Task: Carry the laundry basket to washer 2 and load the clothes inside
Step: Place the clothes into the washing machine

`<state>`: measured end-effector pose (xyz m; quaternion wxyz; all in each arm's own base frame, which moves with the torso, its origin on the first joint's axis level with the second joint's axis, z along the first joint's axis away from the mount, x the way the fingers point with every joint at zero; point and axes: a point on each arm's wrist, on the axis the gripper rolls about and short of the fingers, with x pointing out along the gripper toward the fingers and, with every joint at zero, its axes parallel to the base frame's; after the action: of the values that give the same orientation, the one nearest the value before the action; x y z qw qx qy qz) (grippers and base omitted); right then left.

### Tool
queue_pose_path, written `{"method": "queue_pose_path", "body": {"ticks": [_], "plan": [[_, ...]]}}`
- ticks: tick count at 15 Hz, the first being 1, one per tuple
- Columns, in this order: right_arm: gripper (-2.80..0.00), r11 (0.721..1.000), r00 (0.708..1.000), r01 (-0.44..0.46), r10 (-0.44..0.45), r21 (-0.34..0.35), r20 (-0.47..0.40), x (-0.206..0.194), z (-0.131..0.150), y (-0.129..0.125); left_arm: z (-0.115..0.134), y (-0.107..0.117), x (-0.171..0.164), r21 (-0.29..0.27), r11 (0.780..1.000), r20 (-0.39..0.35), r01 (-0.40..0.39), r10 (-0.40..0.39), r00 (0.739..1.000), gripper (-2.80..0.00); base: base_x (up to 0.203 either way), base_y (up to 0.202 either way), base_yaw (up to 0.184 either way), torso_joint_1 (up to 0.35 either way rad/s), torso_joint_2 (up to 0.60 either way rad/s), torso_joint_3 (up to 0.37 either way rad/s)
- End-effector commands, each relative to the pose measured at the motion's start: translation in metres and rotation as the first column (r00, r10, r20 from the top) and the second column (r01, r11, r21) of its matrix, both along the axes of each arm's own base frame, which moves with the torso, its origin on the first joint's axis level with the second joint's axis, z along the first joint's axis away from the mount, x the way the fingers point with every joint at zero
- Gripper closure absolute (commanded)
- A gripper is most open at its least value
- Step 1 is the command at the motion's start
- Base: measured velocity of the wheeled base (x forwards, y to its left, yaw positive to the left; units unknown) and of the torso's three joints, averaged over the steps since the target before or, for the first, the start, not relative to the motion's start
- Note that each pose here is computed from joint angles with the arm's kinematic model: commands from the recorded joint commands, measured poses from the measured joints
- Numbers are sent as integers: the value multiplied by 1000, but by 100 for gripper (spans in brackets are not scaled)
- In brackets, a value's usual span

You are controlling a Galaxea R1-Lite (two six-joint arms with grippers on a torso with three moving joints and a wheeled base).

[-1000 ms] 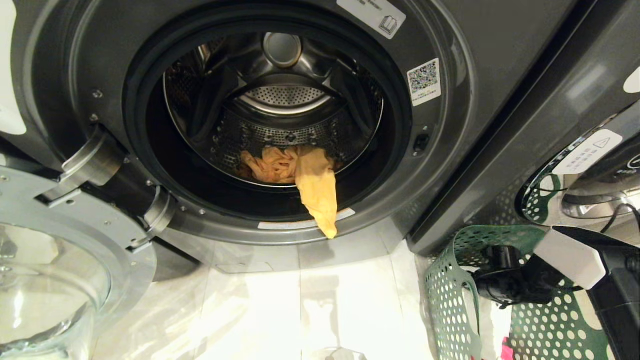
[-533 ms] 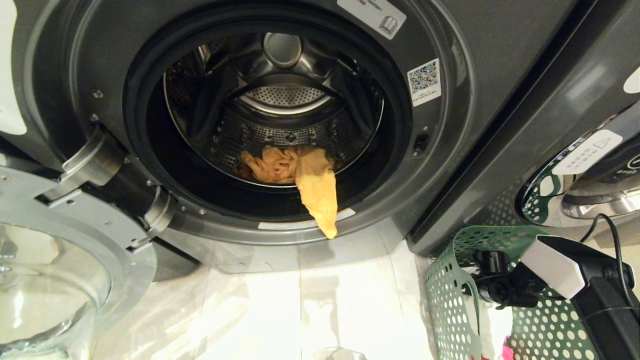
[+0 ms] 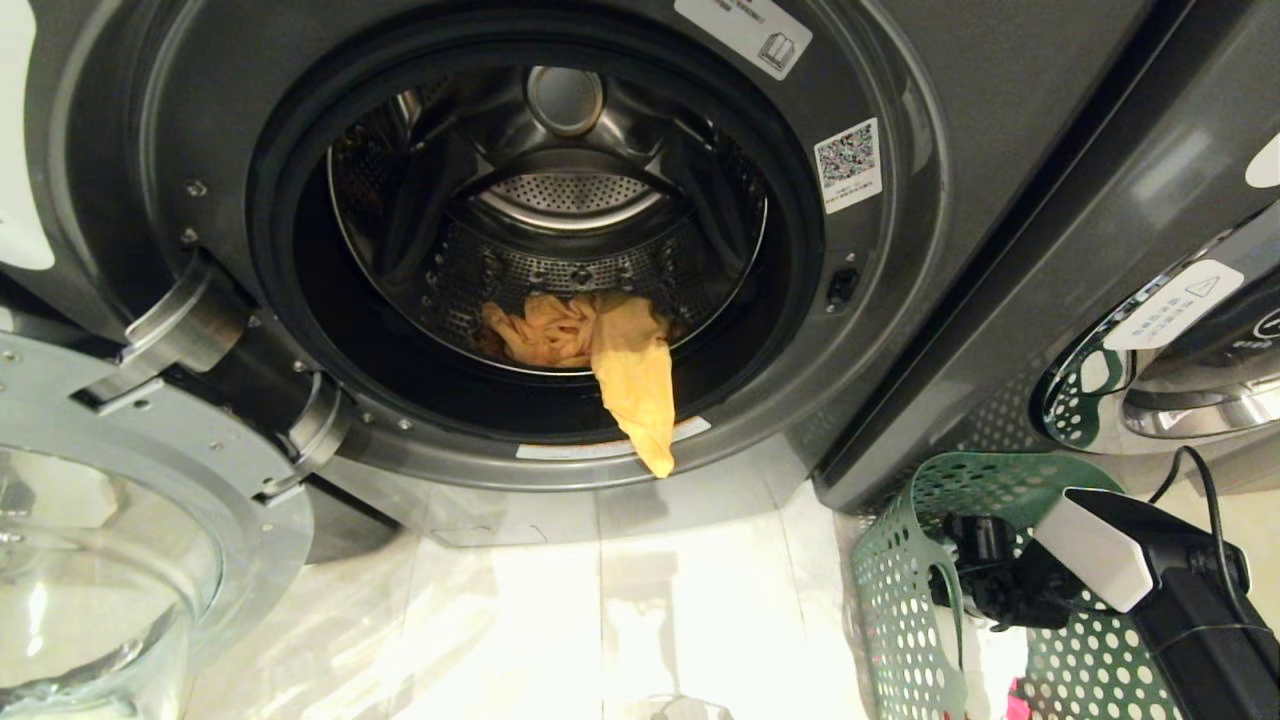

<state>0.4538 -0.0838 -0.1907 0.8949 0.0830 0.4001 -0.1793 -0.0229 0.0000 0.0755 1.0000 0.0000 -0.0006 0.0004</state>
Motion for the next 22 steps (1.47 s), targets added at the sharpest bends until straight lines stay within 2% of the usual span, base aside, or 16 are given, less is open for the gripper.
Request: {"method": "queue_pose_path", "body": {"ticks": [1, 7, 11, 14, 17, 20, 22], "plan": [[0, 1000, 1000, -1, 1, 3, -17, -3, -13, 1, 0, 0, 0, 0, 1000, -1, -1, 1, 1000, 0, 0, 0, 0, 0, 0, 0], [0, 1000, 1000, 2, -2, -3, 14, 5, 4, 0, 0, 0, 0, 0, 1000, -1, -1, 1, 1000, 0, 0, 0, 0, 0, 0, 0], [0, 1000, 999, 18, -17, 23, -39, 1, 41, 2, 0, 0, 0, 0, 1000, -1, 0, 0, 1000, 0, 0, 0, 0, 0, 0, 0], [0, 995, 995, 48, -40, 83, -91, -12, 88, 6, 0, 0, 0, 0, 1000, 0, 0, 0, 1000, 0, 0, 0, 0, 0, 0, 0], [0, 990, 991, 44, -27, 132, -131, -46, 138, 14, 0, 0, 0, 0, 1000, -1, -1, 1, 1000, 0, 0, 0, 0, 0, 0, 0], [0, 988, 995, 41, -26, 147, -100, -85, 197, 24, 0, 0, 0, 0, 1000, -1, 1, -1, 1000, 0, 0, 0, 0, 0, 0, 0], [0, 989, 999, 33, -26, 142, -46, -121, 244, 31, 0, 0, 0, 0, 1000, -1, 0, 0, 1000, 0, 0, 0, 0, 0, 0, 0]]}}
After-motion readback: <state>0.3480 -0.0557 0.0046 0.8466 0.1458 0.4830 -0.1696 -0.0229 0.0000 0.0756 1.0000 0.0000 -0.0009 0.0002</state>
